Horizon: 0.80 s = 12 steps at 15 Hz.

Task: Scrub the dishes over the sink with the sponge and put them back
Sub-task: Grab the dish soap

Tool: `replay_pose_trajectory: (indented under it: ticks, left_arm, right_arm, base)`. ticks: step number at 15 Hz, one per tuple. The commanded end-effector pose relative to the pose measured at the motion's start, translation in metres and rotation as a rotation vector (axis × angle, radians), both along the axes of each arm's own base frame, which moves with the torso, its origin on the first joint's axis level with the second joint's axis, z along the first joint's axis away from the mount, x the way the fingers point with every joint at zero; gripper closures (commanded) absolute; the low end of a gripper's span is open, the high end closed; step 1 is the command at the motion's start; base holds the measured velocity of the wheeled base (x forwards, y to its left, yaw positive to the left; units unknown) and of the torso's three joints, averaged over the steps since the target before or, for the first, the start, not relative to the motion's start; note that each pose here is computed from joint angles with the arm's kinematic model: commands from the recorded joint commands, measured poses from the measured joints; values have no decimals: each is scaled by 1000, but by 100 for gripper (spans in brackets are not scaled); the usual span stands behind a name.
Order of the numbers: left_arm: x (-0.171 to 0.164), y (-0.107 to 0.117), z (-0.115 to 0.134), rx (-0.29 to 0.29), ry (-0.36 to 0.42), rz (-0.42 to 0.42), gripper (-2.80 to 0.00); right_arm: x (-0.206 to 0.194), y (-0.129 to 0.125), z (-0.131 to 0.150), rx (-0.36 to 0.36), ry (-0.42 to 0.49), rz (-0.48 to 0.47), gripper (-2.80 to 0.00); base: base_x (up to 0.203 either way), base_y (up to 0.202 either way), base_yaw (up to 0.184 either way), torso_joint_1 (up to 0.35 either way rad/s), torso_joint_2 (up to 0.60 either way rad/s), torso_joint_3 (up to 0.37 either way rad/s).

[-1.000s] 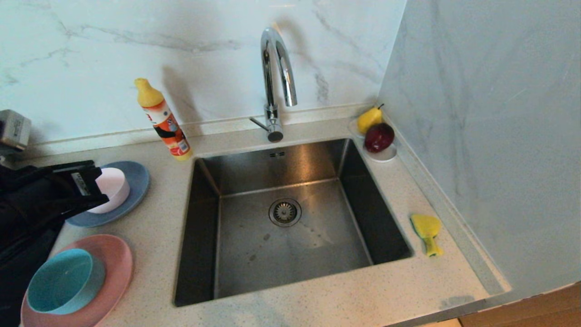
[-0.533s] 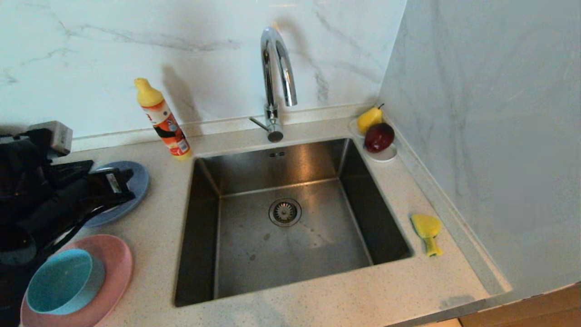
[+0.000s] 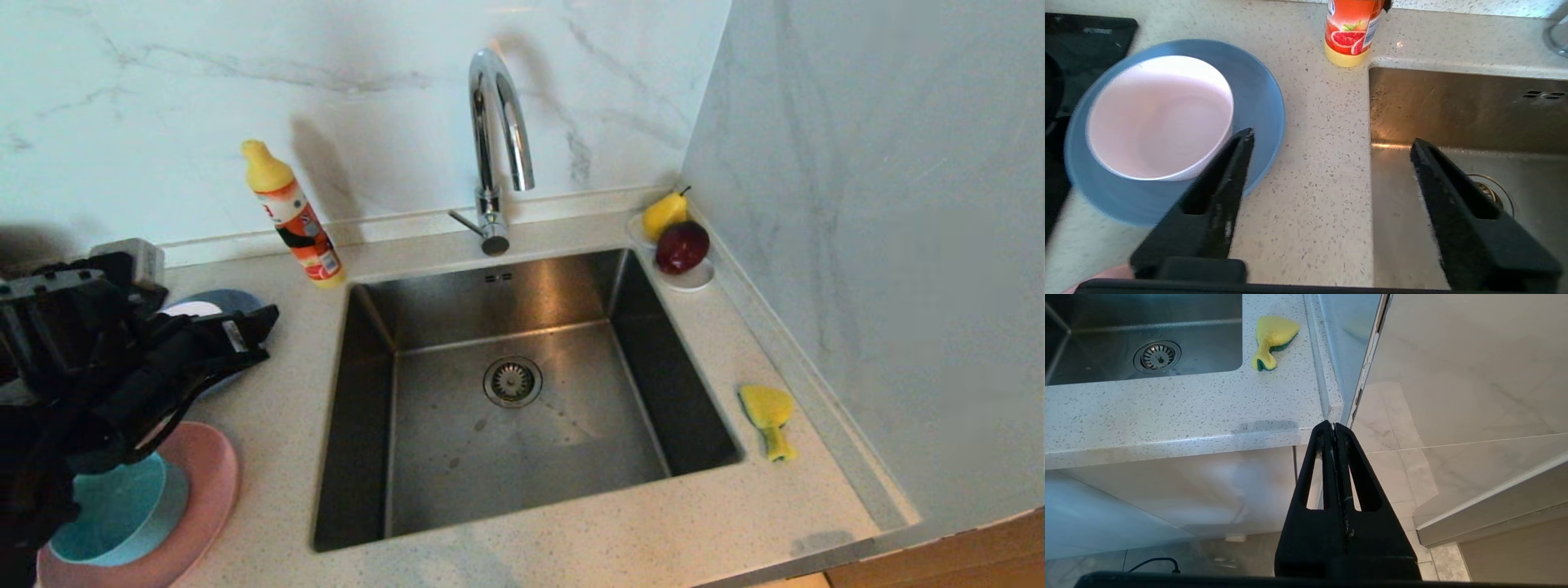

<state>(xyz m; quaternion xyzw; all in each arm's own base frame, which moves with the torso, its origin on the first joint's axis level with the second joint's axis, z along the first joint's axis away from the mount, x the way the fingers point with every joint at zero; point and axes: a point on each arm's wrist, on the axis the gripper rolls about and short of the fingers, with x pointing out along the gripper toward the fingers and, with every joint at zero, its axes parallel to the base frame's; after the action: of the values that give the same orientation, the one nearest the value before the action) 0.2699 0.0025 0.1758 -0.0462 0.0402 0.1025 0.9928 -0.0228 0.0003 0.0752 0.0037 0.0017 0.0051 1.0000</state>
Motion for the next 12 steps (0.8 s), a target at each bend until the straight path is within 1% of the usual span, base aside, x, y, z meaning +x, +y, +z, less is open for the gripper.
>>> replay_pose_trajectory:
  ticks: [1,4,7,12]
  left_arm:
    - [14,0,-19,0,11,10,-280]
    - [27,1,-29,1,-29,32,-280]
    - [44,1,-35,5,-98,93,-280]
    - [68,2,-49,11,-136,101,-280]
  right_arm:
    - [0,0,0,0,0,1,0]
    - [0,0,0,0,0,1,0]
    - [0,0,0,0,0,1,0]
    - [0,0,0,0,0,1,0]
  base:
    - [0,0,0,0,0,0]
    - [0,0,0,0,0,0]
    - [0,0,0,0,0,0]
    - [0,0,0,0,0,0]
